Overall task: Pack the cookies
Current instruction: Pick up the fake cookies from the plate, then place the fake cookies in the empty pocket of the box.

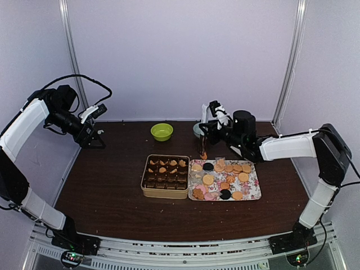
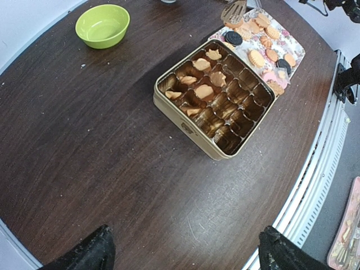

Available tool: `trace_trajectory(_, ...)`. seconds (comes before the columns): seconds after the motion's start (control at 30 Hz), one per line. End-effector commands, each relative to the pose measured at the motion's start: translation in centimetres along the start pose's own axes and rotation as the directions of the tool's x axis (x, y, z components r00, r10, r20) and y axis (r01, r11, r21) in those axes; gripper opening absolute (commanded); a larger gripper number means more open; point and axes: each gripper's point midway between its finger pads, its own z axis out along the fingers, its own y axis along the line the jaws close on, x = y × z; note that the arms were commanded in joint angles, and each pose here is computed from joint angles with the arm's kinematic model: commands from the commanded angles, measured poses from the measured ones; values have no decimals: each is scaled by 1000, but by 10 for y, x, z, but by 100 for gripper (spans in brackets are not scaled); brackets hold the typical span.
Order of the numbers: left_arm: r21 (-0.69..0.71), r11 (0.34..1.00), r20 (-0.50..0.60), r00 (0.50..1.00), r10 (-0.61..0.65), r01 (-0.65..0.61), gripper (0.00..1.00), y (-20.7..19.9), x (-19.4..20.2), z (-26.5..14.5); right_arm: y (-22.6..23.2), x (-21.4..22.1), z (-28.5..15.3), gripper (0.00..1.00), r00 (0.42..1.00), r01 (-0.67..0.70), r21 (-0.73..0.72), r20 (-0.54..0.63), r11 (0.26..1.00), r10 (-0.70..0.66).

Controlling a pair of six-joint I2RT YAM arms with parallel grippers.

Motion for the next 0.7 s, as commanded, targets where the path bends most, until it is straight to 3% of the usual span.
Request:
trace_trajectory(0.0, -10, 1000, 2, 1000, 3, -3, 92, 3, -1, -1, 13, -52, -29, 0, 992, 21, 0, 123, 1000, -21)
trace_trajectory(0.33, -39, 999, -10, 1000, 3, -3, 97, 9, 4, 3, 80, -69, -38, 0, 986, -22, -100, 165, 995, 39)
trace_trajectory(0.67, -89, 996, -63, 998, -11, 6, 98, 22, 26, 16, 101, -50, -10, 0, 988, -67, -128, 131, 989, 84)
